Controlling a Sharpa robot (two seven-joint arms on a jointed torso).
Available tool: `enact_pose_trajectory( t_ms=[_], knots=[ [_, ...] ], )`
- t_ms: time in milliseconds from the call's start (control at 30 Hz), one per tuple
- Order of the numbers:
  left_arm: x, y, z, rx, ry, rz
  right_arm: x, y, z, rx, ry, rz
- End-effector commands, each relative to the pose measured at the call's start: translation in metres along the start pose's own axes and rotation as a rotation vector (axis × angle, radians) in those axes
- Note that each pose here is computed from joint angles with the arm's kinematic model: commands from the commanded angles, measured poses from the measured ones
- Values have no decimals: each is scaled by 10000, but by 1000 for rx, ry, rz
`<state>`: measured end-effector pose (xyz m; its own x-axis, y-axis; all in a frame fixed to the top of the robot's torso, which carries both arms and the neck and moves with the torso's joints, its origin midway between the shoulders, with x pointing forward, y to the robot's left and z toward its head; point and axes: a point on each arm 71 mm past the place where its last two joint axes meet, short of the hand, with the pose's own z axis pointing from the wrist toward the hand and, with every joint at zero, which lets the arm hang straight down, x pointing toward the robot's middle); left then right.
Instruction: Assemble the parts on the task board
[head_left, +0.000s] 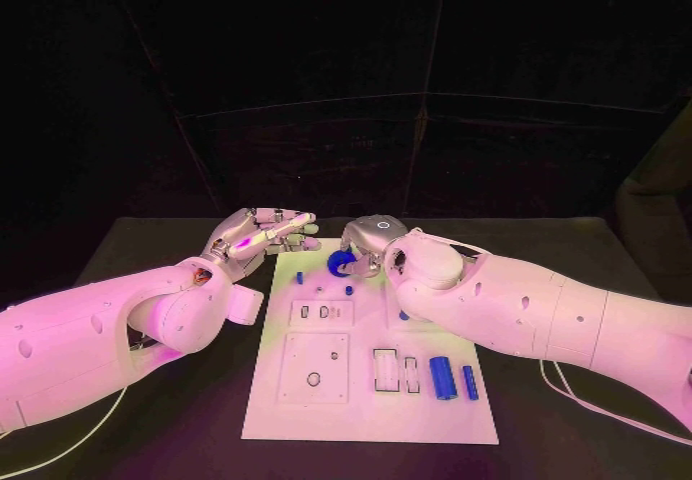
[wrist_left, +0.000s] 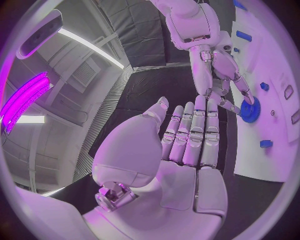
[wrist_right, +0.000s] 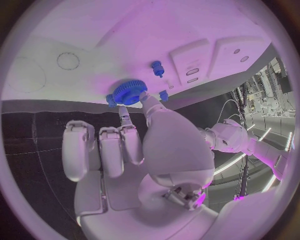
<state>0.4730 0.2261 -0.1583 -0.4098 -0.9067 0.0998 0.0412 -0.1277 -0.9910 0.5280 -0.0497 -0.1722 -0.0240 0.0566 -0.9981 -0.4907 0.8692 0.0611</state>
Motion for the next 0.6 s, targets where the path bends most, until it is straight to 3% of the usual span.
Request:
enact_pose_trajectory(
  t_ms=[33, 600],
  knots=[
    [12, -17, 6, 12, 6, -1, 8, 4, 7, -3, 25, 3],
    [1, -16, 5, 8, 4, 0, 84, -56, 9, 22, 121, 30]
  ],
)
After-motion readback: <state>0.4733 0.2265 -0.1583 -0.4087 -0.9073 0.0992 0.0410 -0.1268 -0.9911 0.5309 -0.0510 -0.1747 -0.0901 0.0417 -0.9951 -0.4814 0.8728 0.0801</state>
